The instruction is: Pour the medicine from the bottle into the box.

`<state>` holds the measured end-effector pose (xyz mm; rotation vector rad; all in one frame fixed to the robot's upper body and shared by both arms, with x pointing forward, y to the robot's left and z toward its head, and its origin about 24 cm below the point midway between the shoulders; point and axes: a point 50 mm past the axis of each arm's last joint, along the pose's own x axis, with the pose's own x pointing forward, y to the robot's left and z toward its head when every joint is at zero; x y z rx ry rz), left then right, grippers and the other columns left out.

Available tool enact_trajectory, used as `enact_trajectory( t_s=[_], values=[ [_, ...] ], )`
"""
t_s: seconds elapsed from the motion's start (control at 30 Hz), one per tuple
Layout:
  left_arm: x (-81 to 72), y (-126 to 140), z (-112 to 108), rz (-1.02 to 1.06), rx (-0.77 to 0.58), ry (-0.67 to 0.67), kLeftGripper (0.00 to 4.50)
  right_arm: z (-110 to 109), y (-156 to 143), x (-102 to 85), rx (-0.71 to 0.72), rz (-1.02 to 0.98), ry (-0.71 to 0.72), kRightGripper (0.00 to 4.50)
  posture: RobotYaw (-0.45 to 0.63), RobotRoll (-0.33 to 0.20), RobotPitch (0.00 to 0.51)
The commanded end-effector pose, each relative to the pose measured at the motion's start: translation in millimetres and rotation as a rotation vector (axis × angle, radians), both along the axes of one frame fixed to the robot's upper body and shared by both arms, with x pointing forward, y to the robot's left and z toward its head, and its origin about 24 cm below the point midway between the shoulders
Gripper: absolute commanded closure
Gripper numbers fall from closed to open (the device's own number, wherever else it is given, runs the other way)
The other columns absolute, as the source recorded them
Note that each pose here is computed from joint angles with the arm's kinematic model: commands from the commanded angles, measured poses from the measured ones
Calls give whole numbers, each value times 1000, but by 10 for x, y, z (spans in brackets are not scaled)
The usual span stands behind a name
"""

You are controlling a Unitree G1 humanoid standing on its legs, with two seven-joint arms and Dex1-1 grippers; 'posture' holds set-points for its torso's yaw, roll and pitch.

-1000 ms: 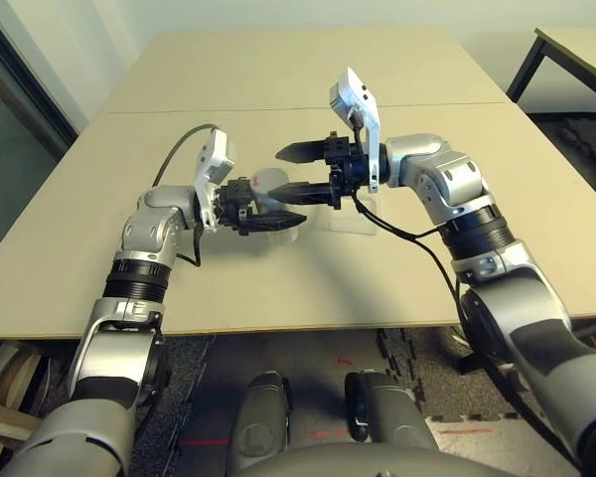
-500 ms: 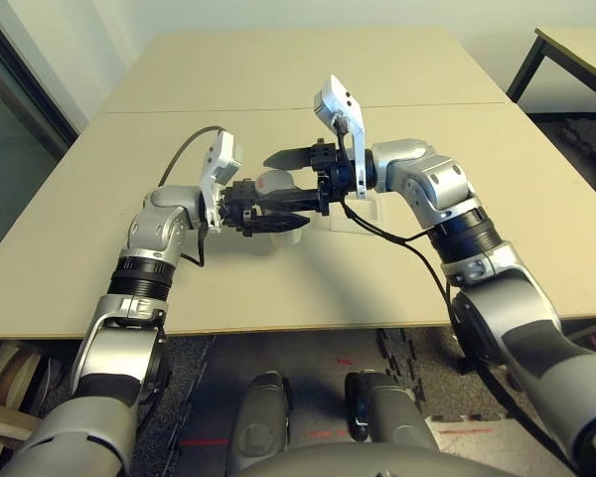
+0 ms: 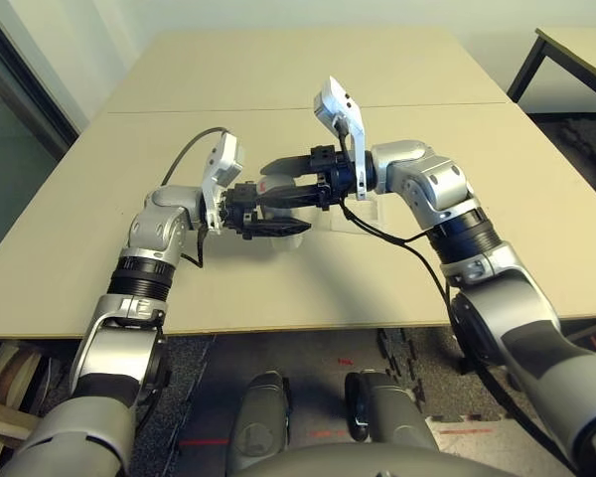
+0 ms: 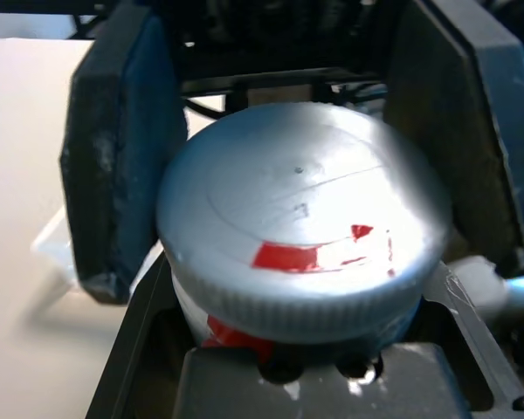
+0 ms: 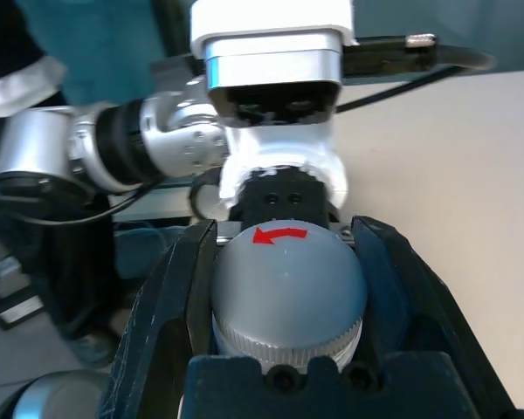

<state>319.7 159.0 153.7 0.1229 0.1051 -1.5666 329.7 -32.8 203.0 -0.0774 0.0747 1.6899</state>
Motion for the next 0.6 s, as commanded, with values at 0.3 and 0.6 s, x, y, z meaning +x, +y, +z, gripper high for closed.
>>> enact_trajectory(
  t_s=[0.3,0.6],
  values=[
    [-84,-88,108,-97,18,-16,1645,31,19,-142,11,203,15,1920,32,0,58],
    [-94,-88,114,-108,26,-23,1645,35,5,-153,-8,215,0,906,33,0,51]
  ],
)
